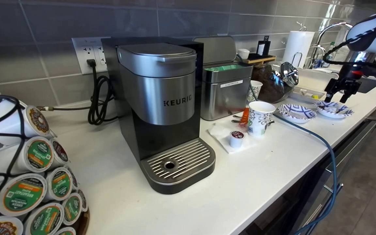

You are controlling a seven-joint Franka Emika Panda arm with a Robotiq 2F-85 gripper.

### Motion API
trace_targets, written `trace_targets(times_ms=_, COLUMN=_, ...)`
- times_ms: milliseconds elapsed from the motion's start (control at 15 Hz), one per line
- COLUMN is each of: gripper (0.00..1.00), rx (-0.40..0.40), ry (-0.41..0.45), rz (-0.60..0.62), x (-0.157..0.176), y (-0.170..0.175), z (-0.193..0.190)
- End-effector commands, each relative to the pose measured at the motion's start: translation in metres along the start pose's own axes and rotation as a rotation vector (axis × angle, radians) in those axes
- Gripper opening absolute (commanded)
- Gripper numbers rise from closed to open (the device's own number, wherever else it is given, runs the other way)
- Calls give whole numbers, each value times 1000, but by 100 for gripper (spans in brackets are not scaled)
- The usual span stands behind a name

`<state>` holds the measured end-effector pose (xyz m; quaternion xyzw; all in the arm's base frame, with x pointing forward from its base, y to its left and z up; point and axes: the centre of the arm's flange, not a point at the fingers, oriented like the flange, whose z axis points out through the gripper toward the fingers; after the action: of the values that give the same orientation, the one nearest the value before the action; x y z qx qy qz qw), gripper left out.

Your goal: Remove the crumpled napkin from the bowl on the right.

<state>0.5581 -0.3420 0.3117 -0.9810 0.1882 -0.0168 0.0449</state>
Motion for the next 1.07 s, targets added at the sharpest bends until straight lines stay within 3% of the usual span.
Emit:
trace_targets(times_ms=0, gripper=72, rx=15, ry=-42, rz=49, x=22, y=4, z=10)
trace_targets(times_ms=133, gripper=56, rx=16, ry=-58, rz=60, x=23, y=5, z=13)
trace_targets(times_ms=600, gripper=50, rx=-7, ry=-95, rz=60, x=18, y=16, z=24)
trace_targets(times_ms=667, gripper=38, rx=-6, ry=-106, rz=54, x=16, y=16, z=25)
trace_targets(times_ms=1000, gripper=0, rx=7, ry=-160, rz=22, x=8, y=9, z=25)
